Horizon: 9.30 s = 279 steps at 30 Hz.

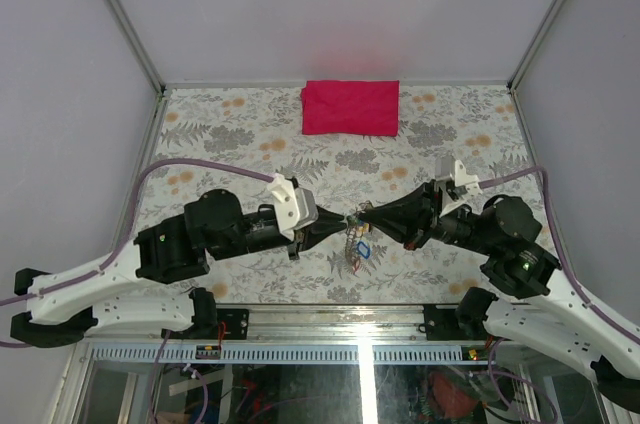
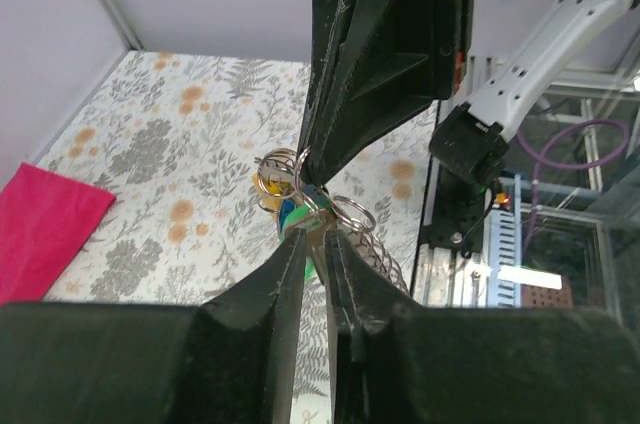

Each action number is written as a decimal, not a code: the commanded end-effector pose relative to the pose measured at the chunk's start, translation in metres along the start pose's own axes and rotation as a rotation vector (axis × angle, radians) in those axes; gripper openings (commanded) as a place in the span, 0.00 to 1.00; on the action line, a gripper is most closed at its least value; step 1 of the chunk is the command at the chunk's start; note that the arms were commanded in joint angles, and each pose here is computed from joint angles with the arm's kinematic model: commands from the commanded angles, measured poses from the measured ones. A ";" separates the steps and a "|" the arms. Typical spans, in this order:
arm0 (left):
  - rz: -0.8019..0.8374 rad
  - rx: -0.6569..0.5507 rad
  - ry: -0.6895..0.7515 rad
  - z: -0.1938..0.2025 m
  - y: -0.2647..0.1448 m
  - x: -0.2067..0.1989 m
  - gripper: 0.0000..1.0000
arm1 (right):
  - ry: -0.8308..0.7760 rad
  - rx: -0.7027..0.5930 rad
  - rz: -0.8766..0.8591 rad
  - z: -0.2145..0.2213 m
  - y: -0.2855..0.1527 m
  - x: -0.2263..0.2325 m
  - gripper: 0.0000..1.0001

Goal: Put the keys on the keyring

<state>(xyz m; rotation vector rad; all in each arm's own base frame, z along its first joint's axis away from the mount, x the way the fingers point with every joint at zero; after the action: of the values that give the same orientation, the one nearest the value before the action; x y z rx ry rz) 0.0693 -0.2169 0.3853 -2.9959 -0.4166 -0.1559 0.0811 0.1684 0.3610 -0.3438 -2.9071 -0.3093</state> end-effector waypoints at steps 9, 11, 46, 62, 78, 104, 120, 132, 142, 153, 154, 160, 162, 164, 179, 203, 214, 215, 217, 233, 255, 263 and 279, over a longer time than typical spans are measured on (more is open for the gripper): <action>0.087 -0.271 -0.045 -0.031 -0.020 -0.008 0.24 | -0.158 -0.247 -0.146 -0.031 -0.007 0.017 0.00; 0.086 -0.283 -0.049 -0.032 -0.019 -0.008 0.24 | -0.166 -0.248 -0.179 -0.032 -0.007 0.019 0.00; 0.155 -0.378 -0.140 -0.028 0.010 -0.017 0.27 | -0.207 -0.250 -0.289 -0.037 -0.006 0.027 0.00; 0.121 -0.360 -0.152 -0.025 0.013 -0.015 0.18 | -0.209 -0.250 -0.299 -0.036 -0.008 0.029 0.00; 0.172 -0.302 -0.133 -0.028 0.015 -0.018 0.00 | -0.206 -0.198 -0.298 -0.031 -0.007 0.027 0.00; 0.079 0.097 -0.006 -0.033 0.005 -0.002 0.00 | -0.205 0.105 -0.117 -0.026 -0.020 0.016 0.36; 0.079 0.150 0.008 -0.036 0.009 0.000 0.00 | -0.190 0.154 -0.171 -0.022 -0.003 0.011 0.34; 0.068 0.145 0.005 -0.037 0.007 0.000 0.00 | -0.184 0.172 -0.177 -0.015 0.001 0.008 0.29; 0.061 0.146 0.000 -0.037 0.008 0.001 0.00 | -0.169 0.169 -0.198 -0.012 0.007 0.006 0.19; 0.042 0.106 -0.009 -0.040 0.003 0.001 0.01 | -0.216 0.120 -0.195 -0.019 -0.001 0.011 0.00; 0.042 0.092 -0.011 -0.040 0.001 0.001 0.03 | -0.228 0.109 -0.196 -0.021 -0.003 0.012 0.00; 0.051 -0.034 -0.023 -0.038 -0.016 -0.002 0.23 | -0.296 0.059 -0.225 -0.032 -0.014 0.020 0.00; 0.056 -0.074 -0.030 -0.036 -0.020 -0.003 0.26 | -0.307 0.055 -0.245 -0.034 -0.016 0.023 0.00; 0.063 -0.101 -0.034 -0.034 -0.024 -0.004 0.29 | -0.317 0.049 -0.268 -0.037 -0.017 0.025 0.00; 0.191 -0.197 -0.067 -0.027 -0.007 -0.017 0.40 | -0.299 -0.004 -0.223 -0.047 -0.017 0.027 0.00; 0.139 -0.213 -0.092 -0.015 0.009 -0.015 0.40 | -0.295 -0.036 -0.211 -0.048 -0.018 0.027 0.00; 0.141 -0.205 -0.099 -0.012 0.010 -0.016 0.04 | -0.293 -0.042 -0.203 -0.048 -0.020 0.027 0.00; 0.139 -0.199 -0.099 -0.011 0.010 -0.016 0.00 | -0.295 -0.042 -0.200 -0.048 -0.020 0.027 0.00; 0.130 -0.193 -0.096 -0.012 0.007 -0.015 0.00 | -0.295 -0.043 -0.196 -0.047 -0.021 0.027 0.00; 0.064 -0.185 -0.074 -0.023 -0.017 -0.007 0.00 | -0.290 -0.039 -0.181 -0.045 -0.022 0.026 0.00; 0.055 -0.120 -0.077 -0.017 -0.005 -0.007 0.00 | -0.265 -0.076 -0.317 -0.055 -0.023 0.040 0.00; 0.057 -0.113 -0.075 -0.017 0.002 -0.007 0.04 | -0.250 -0.050 -0.344 -0.054 -0.016 0.039 0.00; 0.046 -0.150 -0.070 -0.023 -0.007 -0.006 0.35 | -0.266 -0.070 -0.247 -0.053 -0.021 0.034 0.00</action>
<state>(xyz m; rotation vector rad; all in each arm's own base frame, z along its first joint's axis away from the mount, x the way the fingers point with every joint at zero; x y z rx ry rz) 0.0606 -0.2246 0.3859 -3.0779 -0.3139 -0.0340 0.0551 0.1498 0.3910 0.0070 -3.1494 -0.2564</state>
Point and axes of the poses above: each gripper's point midway between its finger pads, its own y axis out along the fingers, its own x axis along the line the jaws close on, z = x × y, the point moved 10 cm from there along -y, back along the fingers, and after that the axes turned 1 degree about y, right-handed, at the moved point
